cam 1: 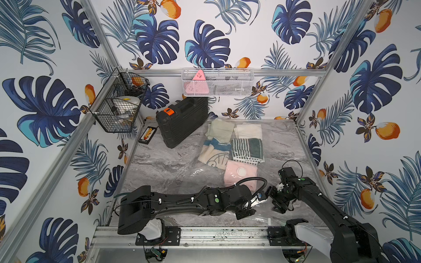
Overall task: Place the folded towel into the vacuum bag
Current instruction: Close the vacuum bag at the center of the board.
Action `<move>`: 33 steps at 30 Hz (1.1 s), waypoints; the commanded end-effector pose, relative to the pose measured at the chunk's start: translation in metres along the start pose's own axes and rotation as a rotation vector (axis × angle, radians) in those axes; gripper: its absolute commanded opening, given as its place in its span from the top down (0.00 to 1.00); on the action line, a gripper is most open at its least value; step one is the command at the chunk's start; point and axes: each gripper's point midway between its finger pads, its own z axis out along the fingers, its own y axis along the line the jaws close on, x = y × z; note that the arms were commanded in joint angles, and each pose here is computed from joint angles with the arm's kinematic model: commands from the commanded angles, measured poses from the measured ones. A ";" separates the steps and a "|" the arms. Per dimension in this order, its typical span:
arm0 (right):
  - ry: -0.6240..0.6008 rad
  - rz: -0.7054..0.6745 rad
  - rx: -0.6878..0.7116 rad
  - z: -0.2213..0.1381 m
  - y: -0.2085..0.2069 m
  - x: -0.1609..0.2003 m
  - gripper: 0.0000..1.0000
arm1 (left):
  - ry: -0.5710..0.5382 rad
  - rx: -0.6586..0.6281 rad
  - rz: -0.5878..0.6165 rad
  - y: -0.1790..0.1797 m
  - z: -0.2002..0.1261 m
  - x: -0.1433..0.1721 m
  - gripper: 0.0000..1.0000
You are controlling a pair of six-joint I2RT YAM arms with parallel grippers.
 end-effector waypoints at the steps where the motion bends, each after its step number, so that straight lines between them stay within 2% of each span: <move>1: 0.022 -0.007 -0.082 0.003 0.014 0.000 0.28 | 0.019 -0.011 0.102 -0.005 0.004 0.007 0.45; 5: 0.046 -0.004 -0.167 0.000 0.026 0.003 0.43 | 0.045 0.013 0.155 -0.020 0.007 0.017 0.41; 10: 0.067 -0.008 -0.275 -0.016 0.048 0.006 0.71 | 0.097 -0.009 0.276 -0.035 0.016 0.031 0.33; 13: 0.070 -0.011 -0.306 -0.025 0.055 0.005 0.79 | 0.097 -0.047 0.316 -0.034 0.021 0.032 0.28; 15: 0.078 -0.010 -0.333 -0.029 0.060 0.005 0.81 | 0.088 -0.090 0.342 -0.030 0.025 0.030 0.24; 21: 0.087 -0.005 -0.362 -0.035 0.065 0.004 0.82 | 0.068 -0.279 0.417 -0.004 0.040 0.023 0.24; 28: 0.092 -0.003 -0.386 -0.038 0.066 0.004 0.81 | 0.011 -0.469 0.410 0.020 0.049 0.006 0.27; 33: 0.093 -0.006 -0.395 -0.042 0.069 0.003 0.80 | -0.001 -0.467 0.401 0.023 0.057 -0.002 0.34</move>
